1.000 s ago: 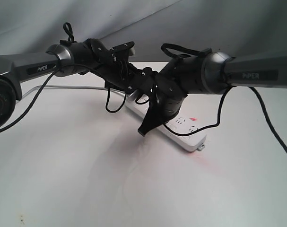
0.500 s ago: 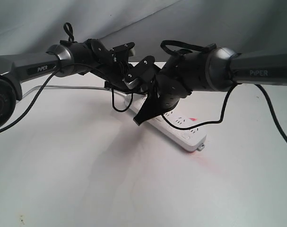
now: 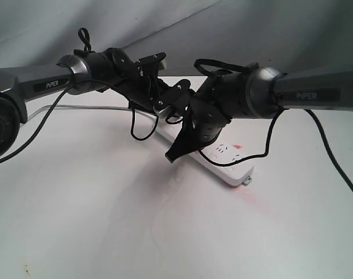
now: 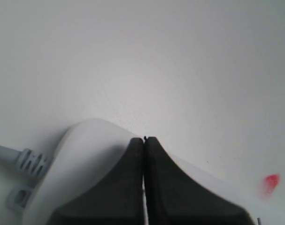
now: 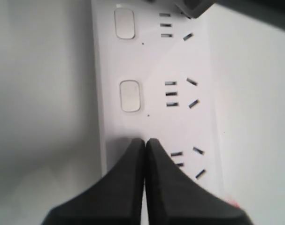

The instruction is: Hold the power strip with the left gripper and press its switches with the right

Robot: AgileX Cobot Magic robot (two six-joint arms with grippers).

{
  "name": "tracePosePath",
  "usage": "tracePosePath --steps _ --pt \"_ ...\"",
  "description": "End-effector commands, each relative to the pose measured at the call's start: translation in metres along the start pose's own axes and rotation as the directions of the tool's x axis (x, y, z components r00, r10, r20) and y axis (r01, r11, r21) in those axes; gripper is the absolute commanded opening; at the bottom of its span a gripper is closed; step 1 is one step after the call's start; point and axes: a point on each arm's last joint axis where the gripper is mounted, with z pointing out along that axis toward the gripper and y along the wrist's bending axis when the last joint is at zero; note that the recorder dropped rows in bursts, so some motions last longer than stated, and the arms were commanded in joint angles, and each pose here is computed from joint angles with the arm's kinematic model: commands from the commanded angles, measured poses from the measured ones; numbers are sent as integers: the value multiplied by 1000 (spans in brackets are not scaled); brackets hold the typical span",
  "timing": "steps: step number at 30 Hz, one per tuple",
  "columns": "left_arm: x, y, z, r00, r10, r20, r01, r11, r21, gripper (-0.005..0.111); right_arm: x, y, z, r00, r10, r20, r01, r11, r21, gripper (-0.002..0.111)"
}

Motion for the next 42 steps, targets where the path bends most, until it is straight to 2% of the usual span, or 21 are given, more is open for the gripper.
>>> tracePosePath --steps 1,8,18,26,29,37,42 --pt "1 -1 1 1000 0 -10 0 1000 2 0 7 4 8 999 13 -44 -14 1000 -13 0" --pt "1 -1 1 1000 0 -10 0 1000 2 0 13 6 11 997 17 -70 -19 1000 -22 0" --pt "1 -1 1 1000 0 -10 0 1000 2 0 42 17 23 993 8 -116 -14 998 -55 0" --pt "2 -1 1 1000 0 -17 0 1000 4 0 43 17 24 994 3 -109 -10 998 -57 0" --pt "2 -1 1 1000 0 -17 0 1000 4 0 37 14 17 997 8 -83 -12 999 -52 0" --pt "2 -1 1 1000 0 -17 0 1000 4 0 5 -2 -39 987 55 153 -48 998 -44 0" --pt "2 -1 1 1000 0 -17 0 1000 4 0 3 -8 -53 985 63 161 -59 998 -30 0"
